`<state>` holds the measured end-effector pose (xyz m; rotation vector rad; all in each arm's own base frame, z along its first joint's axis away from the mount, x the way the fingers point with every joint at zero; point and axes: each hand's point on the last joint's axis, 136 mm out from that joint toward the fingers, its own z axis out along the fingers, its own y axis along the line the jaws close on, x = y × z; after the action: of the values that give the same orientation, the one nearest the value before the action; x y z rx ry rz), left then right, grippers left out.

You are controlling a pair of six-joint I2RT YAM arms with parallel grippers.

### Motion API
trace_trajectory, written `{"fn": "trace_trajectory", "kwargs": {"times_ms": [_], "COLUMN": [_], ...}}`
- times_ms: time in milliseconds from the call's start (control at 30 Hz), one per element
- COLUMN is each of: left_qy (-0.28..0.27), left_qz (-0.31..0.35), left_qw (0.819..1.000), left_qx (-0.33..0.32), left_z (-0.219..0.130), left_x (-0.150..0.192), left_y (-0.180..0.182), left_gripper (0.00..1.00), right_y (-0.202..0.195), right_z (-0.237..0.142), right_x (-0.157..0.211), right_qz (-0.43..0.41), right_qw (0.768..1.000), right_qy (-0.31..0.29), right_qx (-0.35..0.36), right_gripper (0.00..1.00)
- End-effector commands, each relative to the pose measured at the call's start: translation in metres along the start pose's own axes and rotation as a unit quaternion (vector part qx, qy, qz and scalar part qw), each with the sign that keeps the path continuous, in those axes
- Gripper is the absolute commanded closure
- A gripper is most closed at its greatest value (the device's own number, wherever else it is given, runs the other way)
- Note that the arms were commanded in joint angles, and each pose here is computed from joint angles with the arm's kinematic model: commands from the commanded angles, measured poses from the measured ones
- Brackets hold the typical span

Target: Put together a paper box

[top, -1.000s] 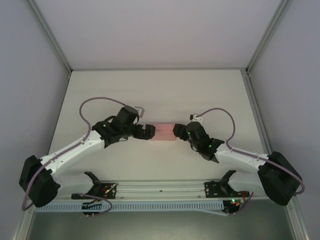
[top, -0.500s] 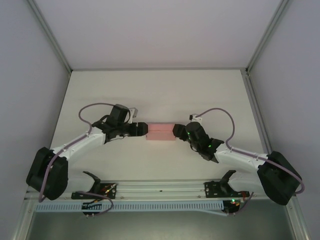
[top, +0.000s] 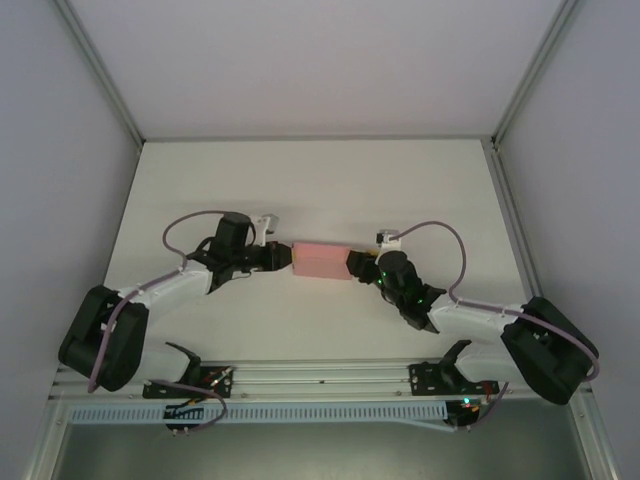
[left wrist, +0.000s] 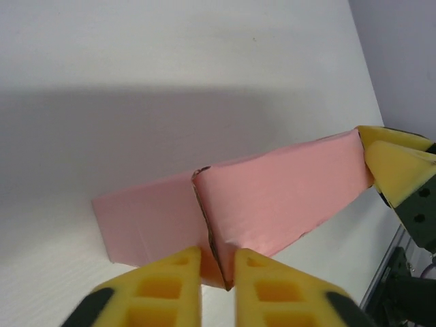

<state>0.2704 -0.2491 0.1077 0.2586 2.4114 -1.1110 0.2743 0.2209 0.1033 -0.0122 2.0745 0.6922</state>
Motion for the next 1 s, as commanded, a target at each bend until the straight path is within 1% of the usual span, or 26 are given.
{"fn": "trace_trajectory", "kwargs": {"times_ms": [0, 33, 133, 267, 633, 767, 867, 900, 933, 967], "left_qy": [0.097, 0.099, 0.104, 0.111, 0.132, 0.123, 0.113, 0.107, 0.099, 0.096], "left_qz": [-0.054, -0.059, -0.061, -0.069, -0.084, -0.081, -0.069, -0.064, -0.057, -0.050], "left_qw": [0.993, 0.992, 0.992, 0.990, 0.985, 0.986, 0.988, 0.989, 0.990, 0.991], "left_qx": [-0.047, -0.049, -0.049, -0.056, -0.077, -0.078, -0.078, -0.080, -0.079, -0.078], "left_z": [0.011, 0.011, 0.011, 0.012, 0.014, 0.013, 0.010, 0.009, 0.007, 0.006], "left_x": [0.065, 0.066, 0.068, 0.072, 0.077, 0.070, 0.059, 0.054, 0.048, 0.044], "left_y": [0.038, 0.040, 0.040, 0.044, 0.051, 0.048, 0.042, 0.041, 0.037, 0.034], "left_gripper": [0.98, 1.00, 1.00, 1.00, 1.00, 1.00, 1.00, 0.98, 0.92, 0.89], "right_y": [-0.044, -0.043, -0.042, -0.046, -0.052, -0.048, -0.048, -0.047, -0.045, -0.043], "right_z": [-0.013, -0.014, -0.015, -0.014, -0.013, -0.009, -0.006, -0.004, -0.004, -0.003], "right_x": [0.094, 0.096, 0.103, 0.106, 0.111, 0.111, 0.112, 0.110, 0.107, 0.104], "right_qz": [-0.091, -0.096, -0.115, -0.131, -0.140, -0.137, -0.137, -0.136, -0.135, -0.135], "right_qw": [0.982, 0.981, 0.977, 0.973, 0.967, 0.966, 0.965, 0.965, 0.966, 0.967], "right_qy": [0.164, 0.165, 0.180, 0.191, 0.208, 0.216, 0.221, 0.220, 0.216, 0.212], "right_qx": [0.030, 0.024, 0.013, 0.021, 0.037, 0.033, 0.038, 0.038, 0.038, 0.039], "right_gripper": [0.54, 0.57, 0.60, 0.68, 0.68, 0.68, 0.68, 0.68, 0.68, 0.68]}}
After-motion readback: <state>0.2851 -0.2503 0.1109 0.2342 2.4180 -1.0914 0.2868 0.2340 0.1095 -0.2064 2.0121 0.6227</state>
